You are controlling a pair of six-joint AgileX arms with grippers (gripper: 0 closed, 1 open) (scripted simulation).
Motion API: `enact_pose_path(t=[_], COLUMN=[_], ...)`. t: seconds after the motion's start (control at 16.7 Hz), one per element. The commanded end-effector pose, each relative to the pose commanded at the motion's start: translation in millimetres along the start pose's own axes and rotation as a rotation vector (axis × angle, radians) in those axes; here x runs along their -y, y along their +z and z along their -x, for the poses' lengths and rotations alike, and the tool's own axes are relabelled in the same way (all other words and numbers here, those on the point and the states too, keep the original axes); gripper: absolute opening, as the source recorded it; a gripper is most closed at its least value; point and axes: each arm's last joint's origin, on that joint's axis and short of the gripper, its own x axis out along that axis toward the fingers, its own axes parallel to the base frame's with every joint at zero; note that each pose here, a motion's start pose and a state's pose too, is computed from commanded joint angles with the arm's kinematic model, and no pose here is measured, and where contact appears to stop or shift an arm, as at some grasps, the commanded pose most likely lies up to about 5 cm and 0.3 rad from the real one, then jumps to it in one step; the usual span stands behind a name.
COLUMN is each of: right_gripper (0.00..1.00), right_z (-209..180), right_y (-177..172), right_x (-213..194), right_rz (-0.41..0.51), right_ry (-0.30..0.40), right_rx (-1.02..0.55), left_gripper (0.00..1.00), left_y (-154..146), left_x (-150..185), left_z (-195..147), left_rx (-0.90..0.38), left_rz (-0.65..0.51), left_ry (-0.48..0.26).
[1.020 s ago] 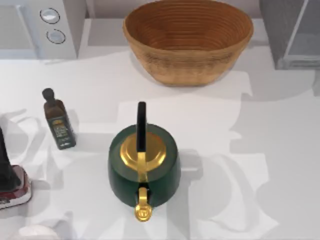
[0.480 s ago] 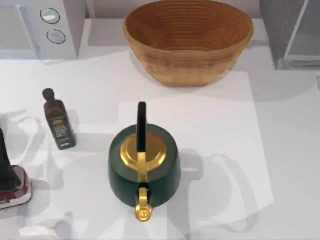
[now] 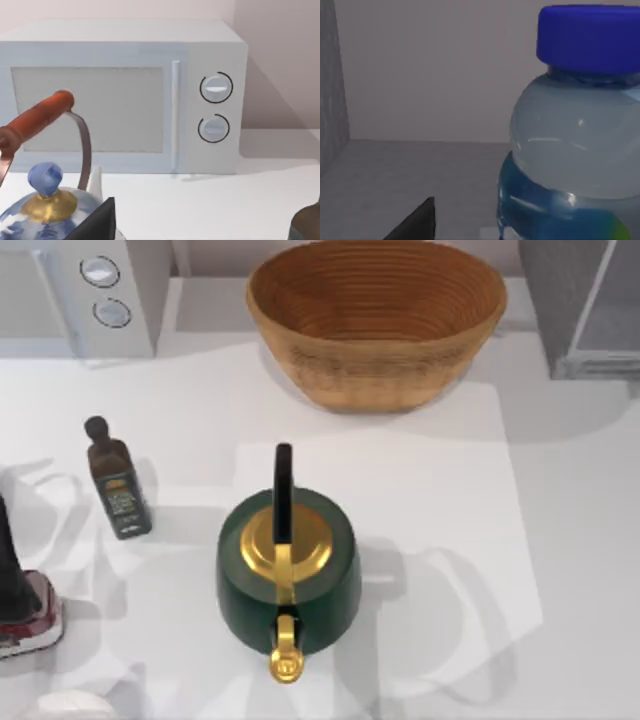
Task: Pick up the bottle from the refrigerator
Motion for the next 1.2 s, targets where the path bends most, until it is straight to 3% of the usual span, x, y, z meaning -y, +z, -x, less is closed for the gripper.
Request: enact_pose_path(t=[0.3, 0.72, 1.2], right_gripper=[1.00, 1.00, 0.40], right_z=[-35.8, -39.5, -39.5], right_y=[-7.9, -25.3, -25.3], right_x=[0.7, 2.2, 2.2], right_rz=[-0.003, -0.004, -0.004], right_ry=[0.002, -0.001, -0.001], right_rx=[-0.013, -0.016, -0.016], left_gripper=[1.00, 1.00, 1.00], left_y=[0.0, 0.0, 0.0], left_x=[0.0, 0.0, 0.0], left_z=[0.0, 0.0, 0.0], left_rx=[0.000, 0.000, 0.000], left_rz=[0.000, 0.000, 0.000], left_ry=[0.000, 0.000, 0.000])
